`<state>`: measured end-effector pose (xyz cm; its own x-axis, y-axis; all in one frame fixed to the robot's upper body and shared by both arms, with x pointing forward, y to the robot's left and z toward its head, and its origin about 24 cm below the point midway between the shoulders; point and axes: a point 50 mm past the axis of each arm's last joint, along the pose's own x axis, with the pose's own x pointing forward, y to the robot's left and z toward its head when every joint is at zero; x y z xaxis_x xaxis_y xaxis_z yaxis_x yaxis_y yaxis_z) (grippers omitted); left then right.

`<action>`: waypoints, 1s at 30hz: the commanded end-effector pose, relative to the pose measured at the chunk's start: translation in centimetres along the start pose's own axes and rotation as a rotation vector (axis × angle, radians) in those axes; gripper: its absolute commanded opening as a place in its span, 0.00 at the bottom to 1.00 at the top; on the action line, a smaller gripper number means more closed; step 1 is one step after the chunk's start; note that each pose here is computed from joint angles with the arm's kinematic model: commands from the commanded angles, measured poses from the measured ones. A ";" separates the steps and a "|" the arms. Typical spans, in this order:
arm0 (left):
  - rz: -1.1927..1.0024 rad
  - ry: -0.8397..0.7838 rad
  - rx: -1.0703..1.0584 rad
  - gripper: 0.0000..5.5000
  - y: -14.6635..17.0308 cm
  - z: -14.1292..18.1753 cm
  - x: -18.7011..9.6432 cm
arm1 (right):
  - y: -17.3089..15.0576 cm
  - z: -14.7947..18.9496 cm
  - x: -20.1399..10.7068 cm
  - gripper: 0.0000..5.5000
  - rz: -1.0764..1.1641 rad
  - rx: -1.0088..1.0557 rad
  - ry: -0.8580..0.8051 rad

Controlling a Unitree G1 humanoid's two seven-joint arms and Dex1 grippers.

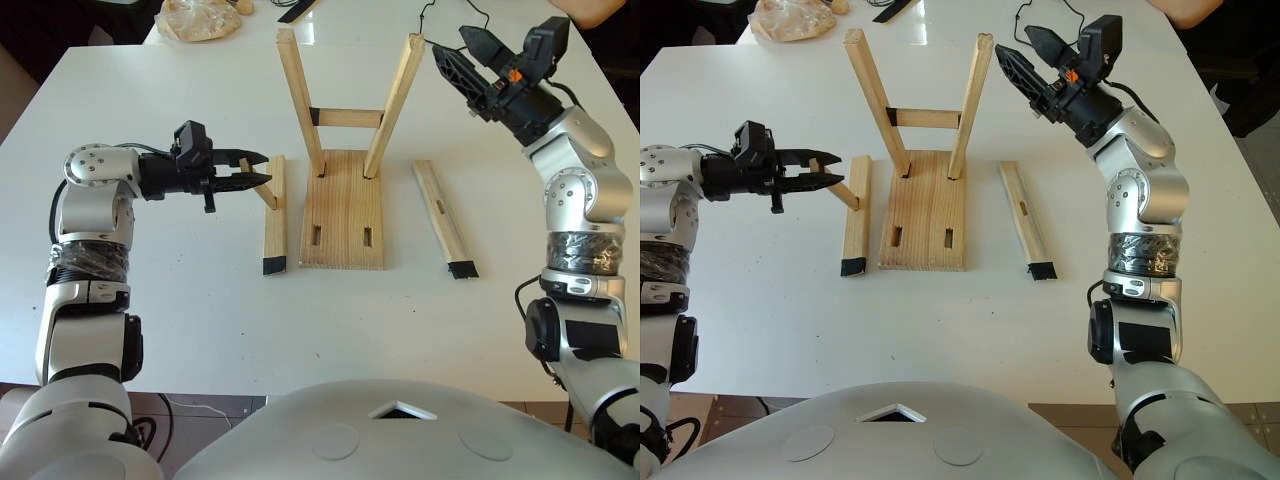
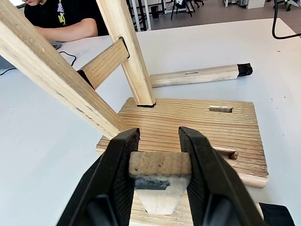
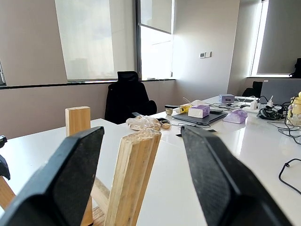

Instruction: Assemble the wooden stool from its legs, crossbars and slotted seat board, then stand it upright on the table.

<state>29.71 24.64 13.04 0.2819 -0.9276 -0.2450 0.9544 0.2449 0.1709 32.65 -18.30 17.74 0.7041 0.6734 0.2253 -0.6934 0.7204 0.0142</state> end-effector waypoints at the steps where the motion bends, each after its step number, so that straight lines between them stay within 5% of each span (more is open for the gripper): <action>1: -0.024 0.061 -0.042 0.24 0.1 -1.2 0.1 | 0.3 -0.2 0.1 0.55 0.000 0.011 -0.002; 16: -0.167 0.110 -0.204 0.24 -1.2 -1.0 -1.0 | 1.8 -2.2 -1.5 0.55 -0.070 0.090 -0.008; 30: -0.211 0.224 -0.230 0.24 -3.5 -5.3 0.6 | 2.4 -3.3 -1.7 0.55 -0.124 0.156 0.005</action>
<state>29.05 24.23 12.04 0.1060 -0.9412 -0.3209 0.9944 0.1002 0.0345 30.43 -17.12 14.23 0.7783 0.5909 0.2121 -0.6253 0.7600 0.1774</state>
